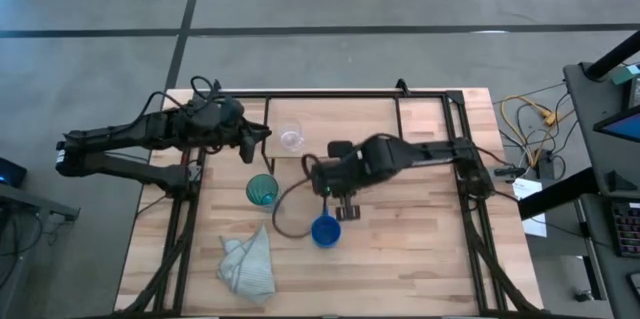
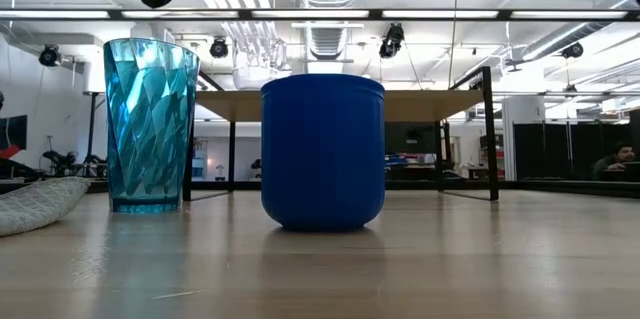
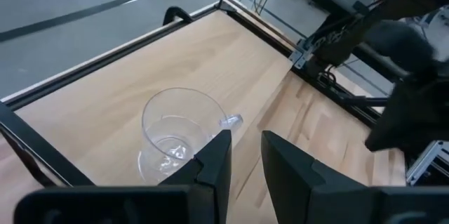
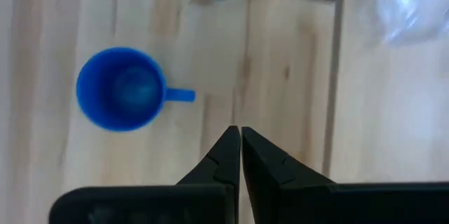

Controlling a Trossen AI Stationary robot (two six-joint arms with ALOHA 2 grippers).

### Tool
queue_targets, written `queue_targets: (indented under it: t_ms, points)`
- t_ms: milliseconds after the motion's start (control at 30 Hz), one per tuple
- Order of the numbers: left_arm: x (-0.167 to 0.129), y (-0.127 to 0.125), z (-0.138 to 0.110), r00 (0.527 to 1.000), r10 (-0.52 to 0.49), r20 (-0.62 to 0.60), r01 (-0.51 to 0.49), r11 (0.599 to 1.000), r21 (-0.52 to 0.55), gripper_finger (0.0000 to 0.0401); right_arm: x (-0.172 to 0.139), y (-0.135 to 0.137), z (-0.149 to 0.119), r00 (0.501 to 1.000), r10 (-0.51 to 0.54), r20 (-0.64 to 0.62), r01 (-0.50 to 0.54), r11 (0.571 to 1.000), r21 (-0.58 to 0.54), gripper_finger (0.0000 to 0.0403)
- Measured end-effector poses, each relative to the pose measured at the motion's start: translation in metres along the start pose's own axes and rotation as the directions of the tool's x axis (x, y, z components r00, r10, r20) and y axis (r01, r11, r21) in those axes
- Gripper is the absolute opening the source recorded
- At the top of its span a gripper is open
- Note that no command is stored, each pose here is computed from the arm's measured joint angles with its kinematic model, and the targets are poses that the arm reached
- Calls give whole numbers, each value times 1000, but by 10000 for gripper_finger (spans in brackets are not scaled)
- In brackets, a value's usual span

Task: Stack small to large cups/mugs on shelf
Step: Put the blue mug on the shelf

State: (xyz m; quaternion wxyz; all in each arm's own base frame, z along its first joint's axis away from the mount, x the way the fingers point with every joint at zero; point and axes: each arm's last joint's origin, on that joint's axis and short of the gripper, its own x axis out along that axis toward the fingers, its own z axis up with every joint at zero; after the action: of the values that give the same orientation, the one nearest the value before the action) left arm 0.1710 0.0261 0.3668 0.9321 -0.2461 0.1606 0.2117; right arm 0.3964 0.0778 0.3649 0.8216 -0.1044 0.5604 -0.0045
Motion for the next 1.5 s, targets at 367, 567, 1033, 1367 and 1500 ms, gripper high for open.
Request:
queue_targets:
  t_ms: [367, 567, 1033, 1367, 1500]
  points:
    - [-1, -1, -1, 999, -33, -16, 34, 996, 83, 66, -7, 30, 8, 992, -52, 111, 29, 980, 197, 9]
    - [-4, -4, 0, 993, -108, -45, 114, 978, 173, 66, -4, 39, 5, 991, 114, 72, -131, 941, 312, 9]
    - [-7, -6, 2, 992, -120, -37, 124, 976, 176, 66, 53, 64, -16, 969, 197, -147, -123, 906, 406, 77]
    - [-8, -6, 2, 992, -121, -35, 125, 970, 207, 66, 92, 69, -19, 975, 202, -99, -86, 742, 665, 111]
    - [-12, -5, 3, 992, -127, -24, 130, 969, 211, 66, 101, 66, -24, 974, 189, -128, -41, 695, 717, 111]
